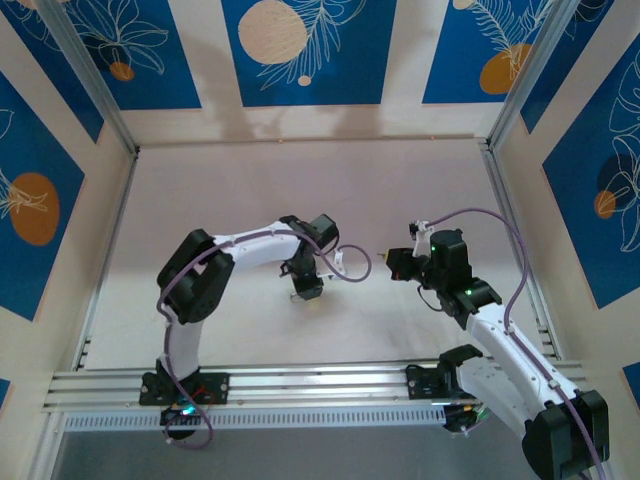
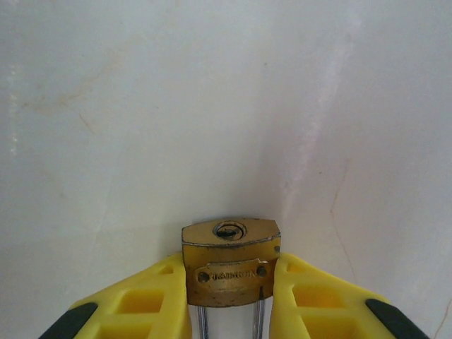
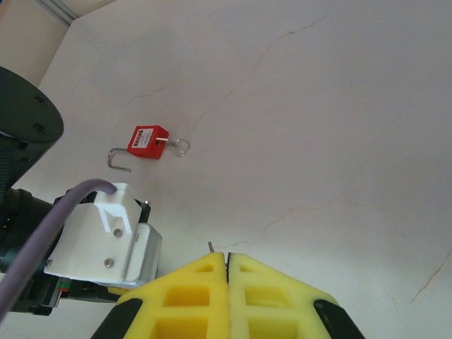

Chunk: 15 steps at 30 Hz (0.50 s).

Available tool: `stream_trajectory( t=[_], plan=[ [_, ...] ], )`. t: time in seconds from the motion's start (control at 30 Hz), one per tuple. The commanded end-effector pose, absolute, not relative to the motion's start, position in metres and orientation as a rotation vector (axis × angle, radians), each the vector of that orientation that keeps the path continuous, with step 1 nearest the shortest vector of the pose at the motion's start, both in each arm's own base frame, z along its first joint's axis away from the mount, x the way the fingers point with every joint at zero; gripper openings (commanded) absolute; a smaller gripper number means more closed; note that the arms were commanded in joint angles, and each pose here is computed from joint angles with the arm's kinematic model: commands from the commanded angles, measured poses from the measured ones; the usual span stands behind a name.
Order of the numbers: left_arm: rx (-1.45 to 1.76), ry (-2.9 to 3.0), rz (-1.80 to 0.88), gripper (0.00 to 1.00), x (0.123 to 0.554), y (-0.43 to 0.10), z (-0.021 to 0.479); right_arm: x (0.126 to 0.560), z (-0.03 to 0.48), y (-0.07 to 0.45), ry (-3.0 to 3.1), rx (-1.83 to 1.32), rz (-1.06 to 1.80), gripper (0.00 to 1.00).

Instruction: Unlock with the key

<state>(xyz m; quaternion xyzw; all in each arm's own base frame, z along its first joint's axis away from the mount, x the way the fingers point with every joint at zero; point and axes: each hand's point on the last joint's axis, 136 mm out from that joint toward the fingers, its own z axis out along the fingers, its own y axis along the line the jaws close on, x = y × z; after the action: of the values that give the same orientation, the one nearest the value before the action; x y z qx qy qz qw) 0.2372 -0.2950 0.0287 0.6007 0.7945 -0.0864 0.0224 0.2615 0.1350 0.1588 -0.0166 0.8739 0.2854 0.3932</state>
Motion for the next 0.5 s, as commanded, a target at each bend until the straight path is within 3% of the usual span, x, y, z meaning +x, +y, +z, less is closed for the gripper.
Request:
stream_trajectory(
  t=[0.0, 0.23, 0.47],
  plan=[
    [1.754, 2.328, -0.342, 0.22, 0.249, -0.315, 0.064, 0.256, 0.158, 0.139, 2.226, -0.043, 0.775, 0.0],
    [1.675, 2.109, -0.347, 0.22, 0.26, -0.333, 0.1, 0.256, 0.165, 0.144, 2.227, -0.062, 0.804, 0.0],
    [1.649, 1.817, -0.19, 0.19, 0.262, -0.344, 0.123, 0.253, 0.176, 0.157, 2.203, -0.101, 0.889, 0.0]
  ],
)
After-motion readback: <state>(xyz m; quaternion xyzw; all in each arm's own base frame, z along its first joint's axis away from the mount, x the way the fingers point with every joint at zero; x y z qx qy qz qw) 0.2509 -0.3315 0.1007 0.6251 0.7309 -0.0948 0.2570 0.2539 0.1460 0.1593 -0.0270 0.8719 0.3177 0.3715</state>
